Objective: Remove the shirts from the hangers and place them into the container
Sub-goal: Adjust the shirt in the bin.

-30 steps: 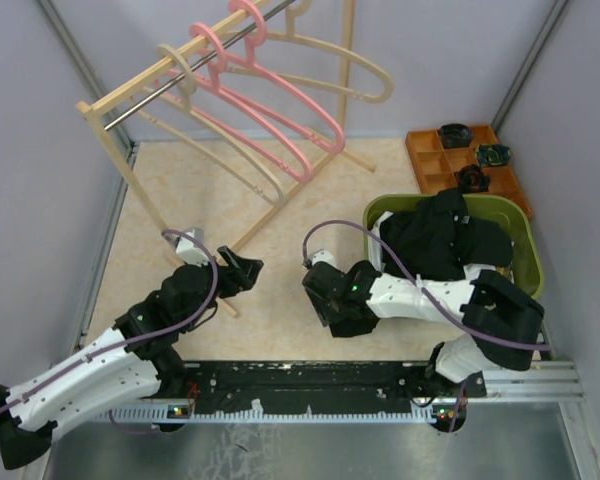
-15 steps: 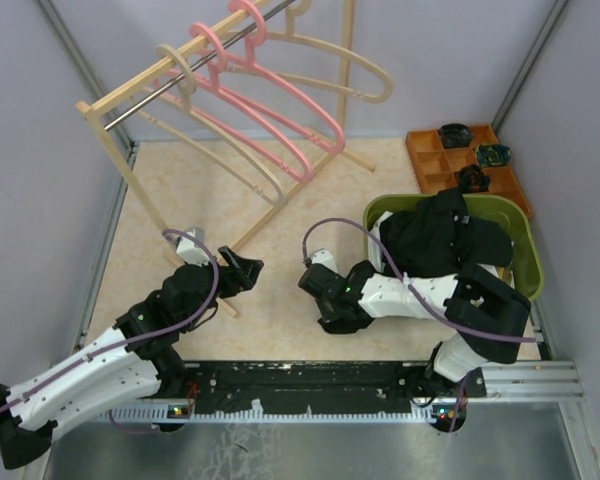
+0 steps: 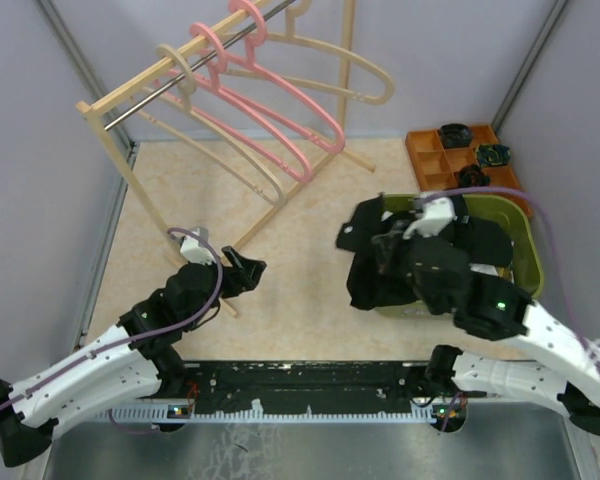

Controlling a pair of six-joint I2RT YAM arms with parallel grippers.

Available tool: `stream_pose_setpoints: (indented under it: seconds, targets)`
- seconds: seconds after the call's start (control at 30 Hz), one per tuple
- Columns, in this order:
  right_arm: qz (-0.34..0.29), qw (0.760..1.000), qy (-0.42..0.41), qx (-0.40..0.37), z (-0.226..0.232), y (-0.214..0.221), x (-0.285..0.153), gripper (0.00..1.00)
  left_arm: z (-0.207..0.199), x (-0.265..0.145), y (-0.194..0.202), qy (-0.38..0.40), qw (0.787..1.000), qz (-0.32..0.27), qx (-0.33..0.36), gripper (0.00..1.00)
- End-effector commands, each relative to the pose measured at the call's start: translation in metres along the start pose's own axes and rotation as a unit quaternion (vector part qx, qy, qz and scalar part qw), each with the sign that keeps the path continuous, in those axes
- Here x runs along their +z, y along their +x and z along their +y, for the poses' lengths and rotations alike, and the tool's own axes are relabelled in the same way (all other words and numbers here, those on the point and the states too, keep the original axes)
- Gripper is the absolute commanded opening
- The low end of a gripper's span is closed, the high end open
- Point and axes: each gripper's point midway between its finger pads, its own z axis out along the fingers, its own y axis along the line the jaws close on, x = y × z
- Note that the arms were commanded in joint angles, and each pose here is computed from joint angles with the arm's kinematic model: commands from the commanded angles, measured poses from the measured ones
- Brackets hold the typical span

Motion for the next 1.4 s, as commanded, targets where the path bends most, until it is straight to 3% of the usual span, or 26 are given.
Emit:
stream_pose_setpoints:
  seconds: [0.0, 0.17, 0.3, 0.5, 0.6, 0.77, 0.9, 1.03, 1.1, 1.37]
  targets:
    - [-0.059, 0.979, 0.195, -0.029, -0.092, -0.029, -0.043, 0.00, -0.009, 0.002, -0.001, 0.021, 1.000, -0.004, -0.001, 0.81]
    - [-0.032, 0.959, 0.277, -0.049, -0.126, -0.018, -0.053, 0.00, -0.013, 0.006, 0.002, 0.023, 1.000, 0.004, 0.004, 0.81]
    - [0.070, 0.937, 0.338, -0.052, -0.161, 0.016, -0.030, 0.00, -0.016, 0.006, 0.001, 0.025, 1.000, 0.005, 0.005, 0.81]
    - [0.202, 0.916, 0.346, 0.003, -0.202, 0.057, 0.017, 0.00, -0.011, 0.002, -0.001, 0.020, 1.000, 0.002, 0.002, 0.81]
    - [0.286, 0.907, 0.307, 0.032, -0.204, 0.087, 0.043, 0.00, -0.008, 0.000, 0.000, 0.019, 1.000, 0.001, -0.004, 0.81]
    - [0.315, 0.902, 0.284, 0.084, -0.208, 0.115, 0.069, 0.03, -0.007, -0.002, -0.001, 0.020, 1.000, -0.001, -0.002, 0.81]
    - [0.255, 0.910, 0.307, 0.116, -0.212, 0.106, 0.069, 0.10, -0.006, -0.002, -0.002, 0.016, 1.000, -0.002, 0.001, 0.82]
    - [0.142, 0.943, 0.277, 0.119, -0.196, 0.046, 0.050, 0.43, -0.004, -0.001, 0.000, 0.015, 1.000, -0.001, 0.006, 0.82]
    - [0.121, 0.960, 0.232, 0.098, -0.180, 0.023, 0.043, 0.58, -0.004, -0.001, 0.000, 0.014, 1.000, -0.002, 0.010, 0.82]
    - [0.150, 0.971, 0.158, 0.101, -0.140, -0.008, 0.016, 0.69, -0.007, 0.003, 0.004, 0.021, 1.000, 0.004, 0.004, 0.82]
